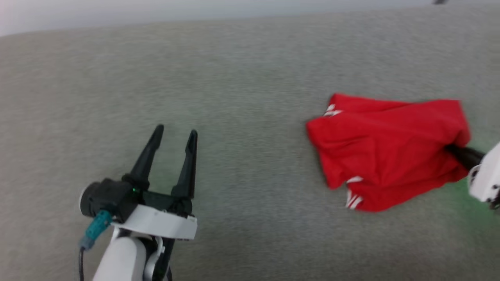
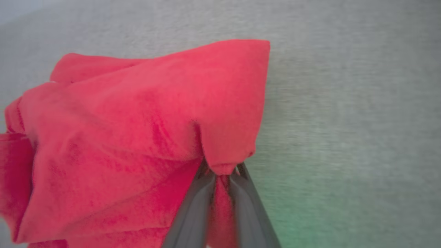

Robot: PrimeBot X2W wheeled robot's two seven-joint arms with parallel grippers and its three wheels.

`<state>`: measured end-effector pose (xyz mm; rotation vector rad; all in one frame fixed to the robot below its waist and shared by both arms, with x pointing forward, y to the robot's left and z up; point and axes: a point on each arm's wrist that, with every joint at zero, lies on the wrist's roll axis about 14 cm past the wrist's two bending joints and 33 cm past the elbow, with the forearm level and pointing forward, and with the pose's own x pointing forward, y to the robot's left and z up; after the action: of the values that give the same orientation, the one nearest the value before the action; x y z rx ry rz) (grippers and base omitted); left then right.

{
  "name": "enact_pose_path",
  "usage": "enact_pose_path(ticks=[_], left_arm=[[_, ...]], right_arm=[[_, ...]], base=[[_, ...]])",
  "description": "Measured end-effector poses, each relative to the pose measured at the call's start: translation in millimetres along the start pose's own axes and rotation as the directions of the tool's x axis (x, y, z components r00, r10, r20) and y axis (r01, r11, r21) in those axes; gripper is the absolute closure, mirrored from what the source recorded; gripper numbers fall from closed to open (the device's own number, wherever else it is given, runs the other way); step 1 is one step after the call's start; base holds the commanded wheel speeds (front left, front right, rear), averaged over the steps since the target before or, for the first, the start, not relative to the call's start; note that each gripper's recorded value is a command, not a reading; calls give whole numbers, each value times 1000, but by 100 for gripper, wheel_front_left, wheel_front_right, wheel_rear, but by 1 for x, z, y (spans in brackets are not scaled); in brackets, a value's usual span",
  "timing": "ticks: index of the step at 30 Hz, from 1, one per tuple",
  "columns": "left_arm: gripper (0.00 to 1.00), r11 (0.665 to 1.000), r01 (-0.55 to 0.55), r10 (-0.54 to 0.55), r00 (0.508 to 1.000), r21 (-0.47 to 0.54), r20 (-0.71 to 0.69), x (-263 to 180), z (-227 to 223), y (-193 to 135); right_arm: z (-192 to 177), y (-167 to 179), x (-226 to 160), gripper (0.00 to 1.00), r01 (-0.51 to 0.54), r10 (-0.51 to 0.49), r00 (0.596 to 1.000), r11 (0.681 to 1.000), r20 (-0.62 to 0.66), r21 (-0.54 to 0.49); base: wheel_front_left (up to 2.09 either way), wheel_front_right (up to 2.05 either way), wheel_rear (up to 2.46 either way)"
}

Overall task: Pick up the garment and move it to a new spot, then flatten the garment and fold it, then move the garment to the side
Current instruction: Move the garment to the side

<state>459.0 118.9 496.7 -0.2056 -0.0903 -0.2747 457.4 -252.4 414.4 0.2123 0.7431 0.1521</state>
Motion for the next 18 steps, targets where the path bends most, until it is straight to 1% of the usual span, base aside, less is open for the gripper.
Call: enact_pose_path(ticks=[3,5,8,13,18], left_arm=[[0,998,69,-69,998,2,1,16,-4,-16],[0,993,114,-114,993,6,8,28,-5,-27],[0,985,171,-171,985,17,13,46,-10,-40],[0,972,232,-233,972,20,22,73,-19,-52],[0,961,277,-278,960,14,28,92,-31,-61]], right_arm=[[6,-34,-18,100,83,-85,994,995,61,48],[7,-60,-31,100,147,-153,985,986,82,74],[7,-94,-50,100,244,-250,964,967,95,72],[21,-141,-72,100,379,-387,910,922,145,85],[30,-177,-80,100,471,-489,852,872,186,135]], base=[[0,0,0],[0,0,0],[0,0,0],[0,0,0],[0,0,0]])
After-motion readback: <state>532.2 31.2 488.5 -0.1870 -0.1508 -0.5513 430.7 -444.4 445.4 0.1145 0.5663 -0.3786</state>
